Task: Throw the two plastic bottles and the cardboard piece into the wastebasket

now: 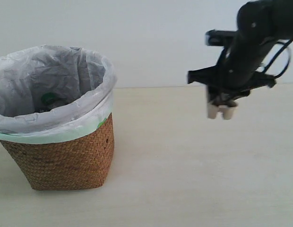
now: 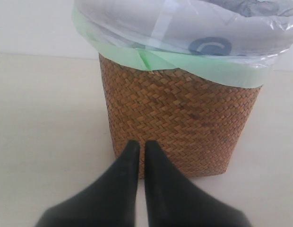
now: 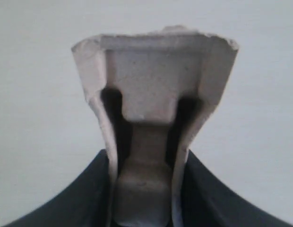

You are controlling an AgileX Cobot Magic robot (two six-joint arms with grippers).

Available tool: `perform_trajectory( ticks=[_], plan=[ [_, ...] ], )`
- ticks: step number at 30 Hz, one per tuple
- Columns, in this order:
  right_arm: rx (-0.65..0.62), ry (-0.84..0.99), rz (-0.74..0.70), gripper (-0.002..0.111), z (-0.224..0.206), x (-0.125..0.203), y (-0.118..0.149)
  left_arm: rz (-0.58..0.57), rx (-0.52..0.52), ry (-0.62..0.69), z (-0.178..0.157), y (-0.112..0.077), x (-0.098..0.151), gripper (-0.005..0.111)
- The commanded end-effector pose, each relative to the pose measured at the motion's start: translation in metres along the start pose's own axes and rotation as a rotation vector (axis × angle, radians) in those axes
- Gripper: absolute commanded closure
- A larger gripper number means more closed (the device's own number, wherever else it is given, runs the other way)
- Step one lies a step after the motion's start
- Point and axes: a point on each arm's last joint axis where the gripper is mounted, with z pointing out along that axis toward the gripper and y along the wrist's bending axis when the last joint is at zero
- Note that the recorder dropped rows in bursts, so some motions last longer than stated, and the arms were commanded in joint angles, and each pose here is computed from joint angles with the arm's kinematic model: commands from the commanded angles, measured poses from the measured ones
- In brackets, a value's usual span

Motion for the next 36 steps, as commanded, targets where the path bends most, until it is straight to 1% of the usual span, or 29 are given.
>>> perform_trajectory(
  ticks=[1, 2, 5, 6, 9, 12, 15, 16, 17, 18, 20, 21, 22, 23, 24, 25, 26, 27, 28, 29, 30, 31, 33, 35, 36],
  plan=[
    [0.229, 0.001, 0.023, 0.108, -0.052, -0.006, -0.069, -0.009, -0.003, -0.003, 0.000, 0.000, 0.001, 0.103],
    [0.291, 0.007, 0.036, 0.108, -0.064, -0.005, -0.086, -0.009, -0.003, -0.003, 0.000, 0.000, 0.001, 0.103],
    [0.442, 0.038, 0.087, 0.108, -0.089, -0.001, -0.125, -0.009, -0.003, -0.003, 0.000, 0.000, 0.001, 0.103],
    [0.460, 0.056, 0.096, 0.108, -0.091, 0.001, -0.130, -0.009, -0.003, -0.003, 0.000, 0.000, 0.001, 0.103],
    [0.479, 0.095, 0.115, 0.108, -0.088, 0.005, -0.137, -0.009, -0.003, -0.003, 0.000, 0.000, 0.001, 0.103],
    [0.366, 0.050, 0.133, 0.108, -0.070, 0.009, -0.126, -0.009, -0.003, -0.003, 0.000, 0.000, 0.001, 0.103],
    [0.152, -0.001, 0.133, 0.108, -0.053, 0.010, -0.101, -0.009, -0.003, -0.003, 0.000, 0.000, 0.001, 0.103],
    [0.043, -0.016, 0.134, 0.108, -0.049, 0.009, -0.083, -0.009, -0.003, -0.003, 0.000, 0.000, 0.001, 0.103],
    [-0.036, -0.026, 0.116, 0.108, -0.047, 0.008, -0.068, -0.009, -0.003, -0.003, 0.000, 0.000, 0.001, 0.103],
    [-0.146, -0.053, 0.090, 0.108, -0.049, 0.005, -0.047, -0.009, -0.003, -0.003, 0.000, 0.000, 0.001, 0.103],
    [-0.387, -0.121, 0.029, 0.108, -0.066, -0.001, 0.005, -0.009, -0.003, -0.003, 0.000, 0.000, 0.001, 0.103],
    [-0.526, -0.161, -0.003, 0.108, -0.082, -0.004, 0.034, -0.009, -0.003, -0.003, 0.000, 0.000, 0.001, 0.103],
    [-0.663, -0.201, -0.033, 0.105, -0.102, -0.007, 0.062, -0.009, -0.003, -0.003, 0.000, 0.000, 0.001, 0.103],
    [-0.778, -0.234, -0.047, 0.099, -0.123, -0.008, 0.083, -0.009, -0.003, -0.003, 0.000, 0.000, 0.001, 0.103],
    [-0.882, -0.271, -0.075, 0.090, -0.148, -0.010, 0.104, -0.009, -0.003, -0.003, 0.000, 0.000, 0.001, 0.103],
    [-0.961, -0.307, -0.105, 0.077, -0.172, -0.010, 0.122, -0.009, -0.003, -0.003, 0.000, 0.000, 0.001, 0.103],
    [-1.009, -0.327, -0.124, 0.063, -0.189, -0.010, 0.134, -0.009, -0.003, -0.003, 0.000, 0.000, 0.001, 0.103],
    [-1.061, -0.346, -0.127, 0.043, -0.208, -0.010, 0.146, -0.009, -0.003, -0.003, 0.000, 0.000, 0.001, 0.103],
    [-1.104, -0.351, -0.111, 0.027, -0.222, -0.010, 0.155, -0.009, -0.003, -0.003, 0.000, 0.000, 0.001, 0.103],
    [-1.126, -0.346, -0.100, 0.017, -0.230, -0.010, 0.163, -0.009, -0.003, -0.003, 0.000, 0.000, 0.001, 0.103],
    [-1.121, -0.351, -0.103, 0.015, -0.234, -0.010, 0.168, -0.009, -0.003, -0.003, 0.000, 0.000, 0.001, 0.103],
    [-1.079, -0.347, -0.106, 0.017, -0.233, -0.011, 0.171, -0.009, -0.003, -0.003, 0.000, 0.000, 0.001, 0.103],
    [-0.948, -0.339, -0.111, 0.027, -0.222, -0.014, 0.168, -0.009, -0.003, -0.003, 0.000, 0.000, 0.001, 0.103],
    [-0.801, -0.342, -0.131, 0.037, -0.209, -0.018, 0.159, -0.009, -0.003, -0.003, 0.000, 0.000, 0.001, 0.103],
    [-0.749, -0.349, -0.138, 0.040, -0.205, -0.020, 0.154, -0.009, -0.003, -0.003, 0.000, 0.000, 0.001, 0.103]
  ],
)
